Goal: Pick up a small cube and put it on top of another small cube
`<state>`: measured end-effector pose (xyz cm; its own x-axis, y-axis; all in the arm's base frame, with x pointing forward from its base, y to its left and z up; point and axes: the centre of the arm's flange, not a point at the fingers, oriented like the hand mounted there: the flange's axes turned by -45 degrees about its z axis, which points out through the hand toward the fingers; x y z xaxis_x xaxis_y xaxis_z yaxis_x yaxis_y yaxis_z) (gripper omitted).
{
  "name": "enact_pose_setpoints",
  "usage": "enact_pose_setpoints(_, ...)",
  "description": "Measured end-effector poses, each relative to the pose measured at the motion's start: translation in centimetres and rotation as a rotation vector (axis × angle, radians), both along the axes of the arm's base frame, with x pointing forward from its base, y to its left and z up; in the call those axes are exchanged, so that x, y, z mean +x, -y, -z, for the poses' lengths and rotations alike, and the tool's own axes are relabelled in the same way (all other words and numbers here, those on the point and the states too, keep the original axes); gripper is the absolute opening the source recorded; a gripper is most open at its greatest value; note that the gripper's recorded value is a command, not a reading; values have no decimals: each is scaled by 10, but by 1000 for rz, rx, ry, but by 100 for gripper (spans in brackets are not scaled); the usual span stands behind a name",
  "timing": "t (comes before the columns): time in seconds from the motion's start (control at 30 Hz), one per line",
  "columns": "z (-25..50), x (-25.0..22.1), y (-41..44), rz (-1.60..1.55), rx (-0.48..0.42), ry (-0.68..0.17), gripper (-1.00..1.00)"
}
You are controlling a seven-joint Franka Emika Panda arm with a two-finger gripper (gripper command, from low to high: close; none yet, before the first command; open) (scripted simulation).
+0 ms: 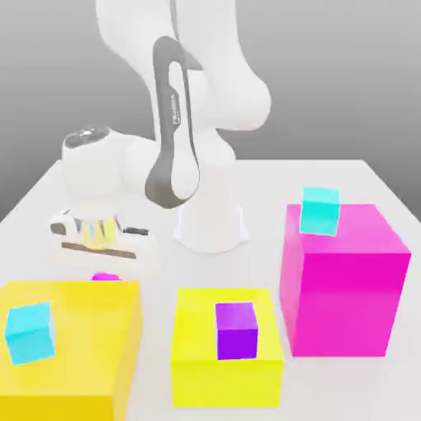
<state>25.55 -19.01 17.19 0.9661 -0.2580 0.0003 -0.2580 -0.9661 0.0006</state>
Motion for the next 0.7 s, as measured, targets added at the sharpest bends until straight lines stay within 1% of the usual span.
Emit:
enact_pose_setpoints(0.17, -25, 6, -1, -47, 13, -7, -100)
enact_pose_setpoints(0.43, -57, 25, 32, -53, 151, -72, -100)
enact_pose_setpoints(0.53, -74, 48, 42, 15, 147, -70, -100)
enact_pose_setpoints(0.7, -104, 94, 51, 153, 111, -56, -100)
